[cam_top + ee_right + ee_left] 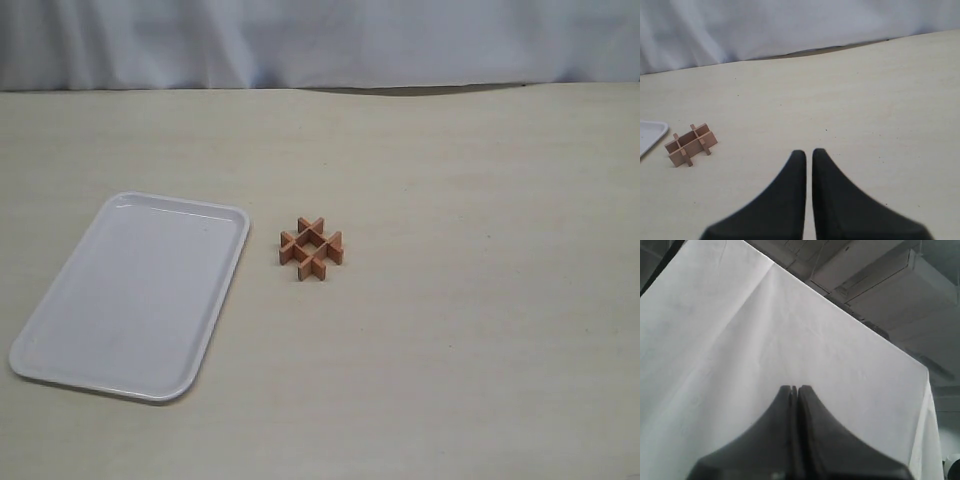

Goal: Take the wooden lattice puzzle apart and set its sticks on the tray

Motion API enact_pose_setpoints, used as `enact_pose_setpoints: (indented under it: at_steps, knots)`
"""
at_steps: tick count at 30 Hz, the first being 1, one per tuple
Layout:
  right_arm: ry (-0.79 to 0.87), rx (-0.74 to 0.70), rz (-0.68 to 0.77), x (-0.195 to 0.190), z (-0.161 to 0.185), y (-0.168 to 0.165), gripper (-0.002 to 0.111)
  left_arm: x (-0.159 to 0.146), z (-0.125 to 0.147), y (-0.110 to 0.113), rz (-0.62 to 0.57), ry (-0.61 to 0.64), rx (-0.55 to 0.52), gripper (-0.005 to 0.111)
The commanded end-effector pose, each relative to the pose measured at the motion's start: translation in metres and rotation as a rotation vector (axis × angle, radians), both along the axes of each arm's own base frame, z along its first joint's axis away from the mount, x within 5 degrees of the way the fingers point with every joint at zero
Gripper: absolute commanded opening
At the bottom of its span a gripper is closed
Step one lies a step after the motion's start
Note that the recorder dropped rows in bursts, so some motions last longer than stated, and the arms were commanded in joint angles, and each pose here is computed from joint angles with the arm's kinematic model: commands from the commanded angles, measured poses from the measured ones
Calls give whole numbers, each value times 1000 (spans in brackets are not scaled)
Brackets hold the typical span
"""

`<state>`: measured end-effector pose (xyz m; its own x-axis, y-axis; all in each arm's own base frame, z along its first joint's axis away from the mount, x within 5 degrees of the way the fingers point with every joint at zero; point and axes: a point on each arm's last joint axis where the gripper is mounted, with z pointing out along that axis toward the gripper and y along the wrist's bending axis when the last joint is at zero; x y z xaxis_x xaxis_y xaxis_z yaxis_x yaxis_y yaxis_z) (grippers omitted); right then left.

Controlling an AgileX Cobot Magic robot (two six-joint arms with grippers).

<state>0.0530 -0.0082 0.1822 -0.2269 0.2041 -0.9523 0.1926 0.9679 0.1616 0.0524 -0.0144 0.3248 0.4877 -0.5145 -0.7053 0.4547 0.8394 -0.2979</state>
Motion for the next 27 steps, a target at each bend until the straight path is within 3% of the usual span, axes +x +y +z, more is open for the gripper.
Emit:
enact_pose_setpoints:
  at_steps: [1, 5, 7, 8, 9, 11, 14, 16, 20, 27]
  knots:
    - [-6, 2, -3, 0, 0, 0, 4, 58, 29, -6, 51, 106, 76, 0]
    - [-6, 2, -3, 0, 0, 0, 4, 122, 28, -12, 159, 279, 290, 0]
    - [-6, 2, -3, 0, 0, 0, 4, 151, 16, -16, 172, 494, 450, 0]
    - [-6, 2, -3, 0, 0, 0, 4, 161, 15, -15, 179, 600, 482, 0]
    - [-6, 2, -3, 0, 0, 0, 4, 175, 4, -13, 178, 788, 482, 0]
    - [-6, 2, -3, 0, 0, 0, 4, 195, -8, -15, 174, 995, 508, 0]
    - [-6, 2, -3, 0, 0, 0, 4, 217, -31, -30, 141, 1304, 717, 0]
    - [-6, 2, -3, 0, 0, 0, 4, 227, -45, -51, 68, 1436, 889, 0]
    - [-6, 2, -3, 0, 0, 0, 4, 236, -71, -102, -117, 1548, 1092, 0]
    - [-6, 2, -3, 0, 0, 0, 4, 234, -122, -207, -350, 1577, 1313, 0]
